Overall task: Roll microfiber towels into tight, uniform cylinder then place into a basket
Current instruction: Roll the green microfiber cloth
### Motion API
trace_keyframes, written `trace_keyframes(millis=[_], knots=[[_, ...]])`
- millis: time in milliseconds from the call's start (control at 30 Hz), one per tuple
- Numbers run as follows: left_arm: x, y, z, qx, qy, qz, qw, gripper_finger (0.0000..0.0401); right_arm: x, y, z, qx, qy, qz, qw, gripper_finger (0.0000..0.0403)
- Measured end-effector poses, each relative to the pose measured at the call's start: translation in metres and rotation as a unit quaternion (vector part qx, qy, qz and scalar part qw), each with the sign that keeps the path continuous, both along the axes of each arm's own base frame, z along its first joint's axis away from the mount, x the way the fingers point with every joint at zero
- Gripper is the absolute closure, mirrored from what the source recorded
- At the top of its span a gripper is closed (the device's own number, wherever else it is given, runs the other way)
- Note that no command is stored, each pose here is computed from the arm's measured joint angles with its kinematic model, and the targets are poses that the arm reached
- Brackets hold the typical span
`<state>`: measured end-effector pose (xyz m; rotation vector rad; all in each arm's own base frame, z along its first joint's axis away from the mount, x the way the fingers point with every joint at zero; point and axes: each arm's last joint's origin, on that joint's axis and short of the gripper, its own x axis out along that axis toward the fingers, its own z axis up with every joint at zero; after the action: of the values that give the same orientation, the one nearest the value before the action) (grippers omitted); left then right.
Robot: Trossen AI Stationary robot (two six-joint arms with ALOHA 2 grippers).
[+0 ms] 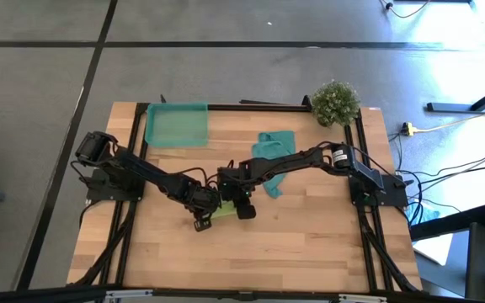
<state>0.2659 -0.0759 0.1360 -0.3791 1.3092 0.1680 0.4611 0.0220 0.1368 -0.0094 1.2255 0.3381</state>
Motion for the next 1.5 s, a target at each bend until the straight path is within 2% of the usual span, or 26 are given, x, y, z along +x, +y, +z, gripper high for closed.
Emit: trace_keyframes(millis=[400, 633, 867, 1200, 1500], knots=[[-0.014, 0.0, 0.037, 0.004, -0.056, -0.026, 0.998, 0.0401, 0.001, -0.001, 0.0, -0.001, -0.006, -0.002, 1.0, 0.0299], [-0.026, -0.001, 0.047, 0.01, -0.037, -0.027, 0.999, 0.0401, 0.003, -0.001, 0.001, -0.002, -0.018, -0.003, 1.0, 0.0299], [-0.033, -0.003, 0.046, -0.028, 0.004, -0.038, 0.999, 0.0401, 0.004, -0.002, 0.001, -0.001, -0.023, -0.003, 1.0, 0.0299], [-0.033, -0.002, 0.043, 0.008, 0.004, -0.029, 1.0, 0.0401, 0.004, -0.002, 0.001, -0.001, -0.023, -0.004, 1.0, 0.0299], [-0.033, -0.002, 0.043, 0.011, 0.001, -0.015, 1.0, 0.0401, 0.006, -0.002, -0.011, 0.009, -0.004, -0.029, 1.0, 0.0299]])
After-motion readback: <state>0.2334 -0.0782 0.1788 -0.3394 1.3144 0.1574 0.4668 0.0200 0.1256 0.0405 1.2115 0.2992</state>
